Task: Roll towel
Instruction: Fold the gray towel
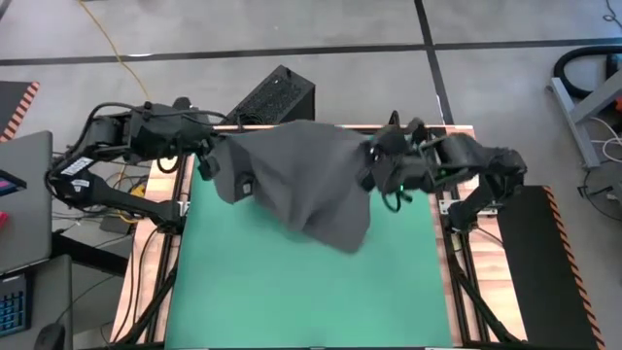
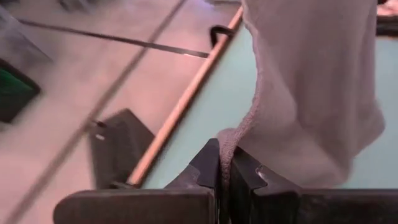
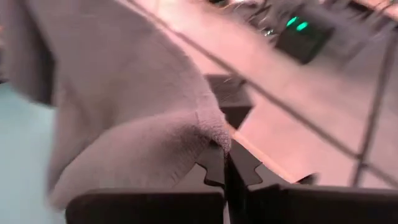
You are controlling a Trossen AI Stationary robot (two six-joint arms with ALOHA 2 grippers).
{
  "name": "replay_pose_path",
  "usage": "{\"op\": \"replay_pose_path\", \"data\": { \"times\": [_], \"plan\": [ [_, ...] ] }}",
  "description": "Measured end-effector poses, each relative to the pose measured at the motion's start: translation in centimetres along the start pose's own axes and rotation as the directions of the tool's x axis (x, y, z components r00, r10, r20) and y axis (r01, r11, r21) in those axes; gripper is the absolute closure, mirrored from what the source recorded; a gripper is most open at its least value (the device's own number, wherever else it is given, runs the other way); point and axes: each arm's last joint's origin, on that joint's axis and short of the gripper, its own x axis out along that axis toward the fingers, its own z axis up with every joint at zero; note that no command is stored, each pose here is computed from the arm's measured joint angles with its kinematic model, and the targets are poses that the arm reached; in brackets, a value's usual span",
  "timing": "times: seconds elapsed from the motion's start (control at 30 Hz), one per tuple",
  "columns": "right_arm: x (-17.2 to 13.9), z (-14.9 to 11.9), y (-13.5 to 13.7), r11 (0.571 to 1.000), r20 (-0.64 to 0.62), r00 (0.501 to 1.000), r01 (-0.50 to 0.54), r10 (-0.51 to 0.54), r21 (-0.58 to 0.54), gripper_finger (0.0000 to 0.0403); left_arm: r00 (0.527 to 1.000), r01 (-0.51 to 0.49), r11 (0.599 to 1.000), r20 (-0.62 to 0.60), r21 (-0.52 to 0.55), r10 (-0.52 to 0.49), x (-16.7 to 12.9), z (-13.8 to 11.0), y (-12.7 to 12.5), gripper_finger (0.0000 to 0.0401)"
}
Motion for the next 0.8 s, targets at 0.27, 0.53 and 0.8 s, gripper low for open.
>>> {"op": "replay_pose_path", "data": {
  "times": [0.27,0.53,0.8],
  "plan": [
    [1.8,1.8,-2.9,0.993,0.004,0.993,0.116,-0.115,-0.039,0.0392,0.991,-0.135,0.991,-0.006,0.019,0.135,1.7,0.8,0.4,0.0401],
    [0.1,1.2,-1.6,0.998,0.029,0.999,0.041,-0.04,-0.049,0.0392,0.998,0.063,0.984,-0.002,-0.168,-0.064,0.6,0.4,-1.1,0.0401],
    [-3.0,0.5,-0.2,0.988,0.223,0.967,0.143,-0.125,-0.063,0.0392,0.778,0.628,0.699,0.264,-0.342,-0.57,-0.1,3.8,-6.2,0.0401]
  ]
}}
